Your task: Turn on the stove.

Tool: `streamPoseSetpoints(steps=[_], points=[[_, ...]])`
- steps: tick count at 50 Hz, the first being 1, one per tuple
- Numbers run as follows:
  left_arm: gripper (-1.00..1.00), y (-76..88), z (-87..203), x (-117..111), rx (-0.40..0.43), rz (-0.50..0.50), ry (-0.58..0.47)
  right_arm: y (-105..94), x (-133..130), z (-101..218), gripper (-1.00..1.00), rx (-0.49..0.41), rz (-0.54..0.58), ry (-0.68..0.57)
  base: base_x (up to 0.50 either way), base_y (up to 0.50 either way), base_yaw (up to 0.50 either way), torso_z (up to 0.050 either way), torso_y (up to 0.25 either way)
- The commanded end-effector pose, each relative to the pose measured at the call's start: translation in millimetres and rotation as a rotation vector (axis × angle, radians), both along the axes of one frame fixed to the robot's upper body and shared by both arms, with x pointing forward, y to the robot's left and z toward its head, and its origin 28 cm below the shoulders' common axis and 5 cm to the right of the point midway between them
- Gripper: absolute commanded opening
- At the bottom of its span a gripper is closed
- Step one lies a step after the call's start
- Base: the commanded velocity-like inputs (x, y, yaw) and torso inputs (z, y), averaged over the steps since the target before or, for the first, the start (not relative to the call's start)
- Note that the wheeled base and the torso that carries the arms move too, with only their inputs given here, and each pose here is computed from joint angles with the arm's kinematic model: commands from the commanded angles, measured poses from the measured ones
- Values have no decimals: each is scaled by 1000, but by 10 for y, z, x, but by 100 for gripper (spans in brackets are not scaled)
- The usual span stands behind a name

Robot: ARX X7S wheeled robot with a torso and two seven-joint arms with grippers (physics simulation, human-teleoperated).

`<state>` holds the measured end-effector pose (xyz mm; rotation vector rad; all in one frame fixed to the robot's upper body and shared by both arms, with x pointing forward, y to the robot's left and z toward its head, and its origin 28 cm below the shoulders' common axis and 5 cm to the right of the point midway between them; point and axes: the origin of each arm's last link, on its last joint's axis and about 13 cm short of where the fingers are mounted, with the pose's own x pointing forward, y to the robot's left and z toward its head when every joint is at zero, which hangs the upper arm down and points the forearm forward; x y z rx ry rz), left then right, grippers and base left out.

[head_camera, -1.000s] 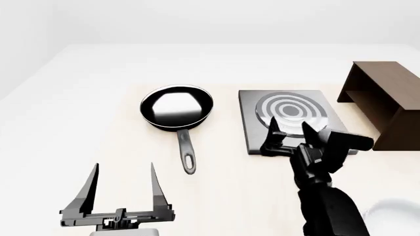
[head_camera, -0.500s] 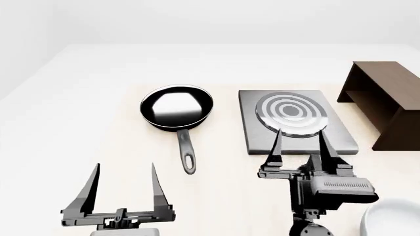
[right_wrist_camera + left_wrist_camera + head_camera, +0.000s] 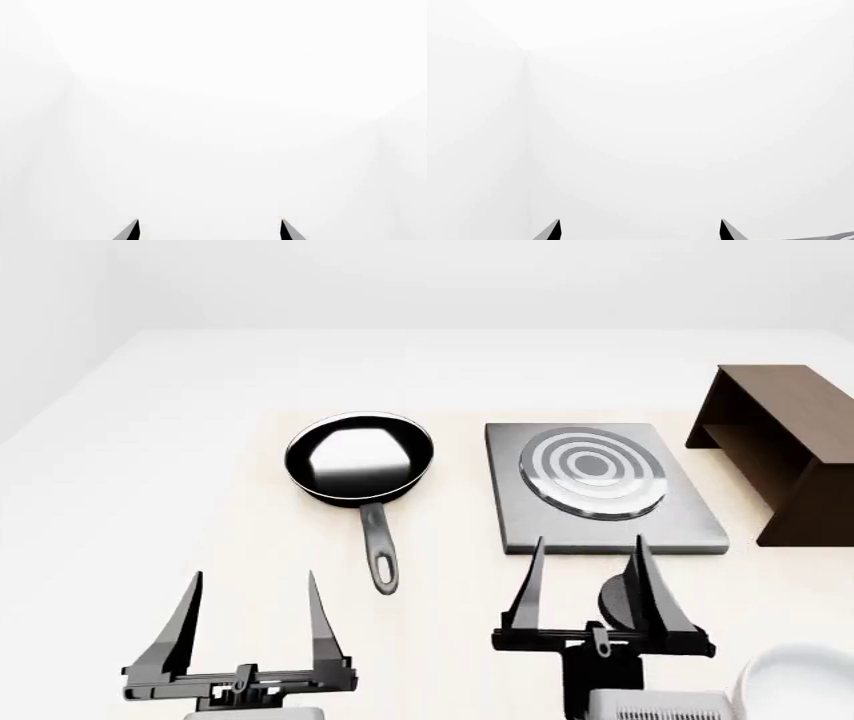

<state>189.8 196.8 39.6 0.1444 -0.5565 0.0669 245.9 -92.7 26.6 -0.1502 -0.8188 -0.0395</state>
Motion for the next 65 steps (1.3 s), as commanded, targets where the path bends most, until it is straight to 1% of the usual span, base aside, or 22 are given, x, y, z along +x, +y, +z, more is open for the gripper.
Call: streamPoseSetpoints(steps=[1,8,10,12,17,24,26,30,33,35,44,46,47,53,56,59,64,65], points=[[100,0,-3,2,1,-1,-3,0,-115,-146,100,11,-8,-35,0,0,0,0,0],[100,-1,-3,-3,0,-2,-2,3,-175,-192,100,18,-10,-48,0,0,0,0,0],[100,-1,1,-7,0,-2,-3,7,-189,-196,100,-8,-23,-66,0,0,0,0,0],[100,-2,6,-11,-1,-2,-3,9,-197,-215,100,-9,-25,-62,0,0,0,0,0],[100,-2,10,-15,0,-2,-3,36,-250,-269,100,-52,-25,-84,0,0,0,0,0],[100,0,5,-12,0,-2,-2,63,-279,-282,100,-81,-28,-118,0,0,0,0,0],[100,-1,10,-17,0,-2,-2,67,-283,-270,100,-73,-37,-132,0,0,0,0,0],[100,-2,13,-18,0,-2,-2,78,-296,-261,100,-84,-42,-144,0,0,0,0,0],[100,-3,10,-15,-1,-2,-2,81,-295,-241,100,-49,-38,-153,0,0,0,0,0],[100,-5,15,-18,0,-2,-1,85,-295,-226,100,-46,-37,-161,0,0,0,0,0],[100,-3,5,-11,-1,-3,1,114,-313,-189,100,-65,-27,-190,0,0,0,0,0],[100,-1,-1,-7,-1,-4,2,119,-306,-203,100,-102,-35,-204,0,0,0,0,0],[100,-2,0,-7,-1,-4,3,122,-307,-207,100,-94,-46,-218,0,0,0,0,0],[100,-5,-1,-2,1,-5,7,121,-307,-189,100,-85,-38,-204,0,0,0,0,0],[100,-5,-3,2,2,-5,8,116,-304,-158,100,-64,-40,-183,0,0,0,0,0],[100,-3,-9,6,2,-4,9,106,-282,-77,100,-22,-67,-92,0,0,0,0,0],[100,-6,4,-2,1,-4,9,91,-256,-13,100,22,-72,17,0,0,0,0,0],[100,-6,8,-4,0,-4,9,78,-237,3,100,54,-79,67,0,0,0,0,0]])
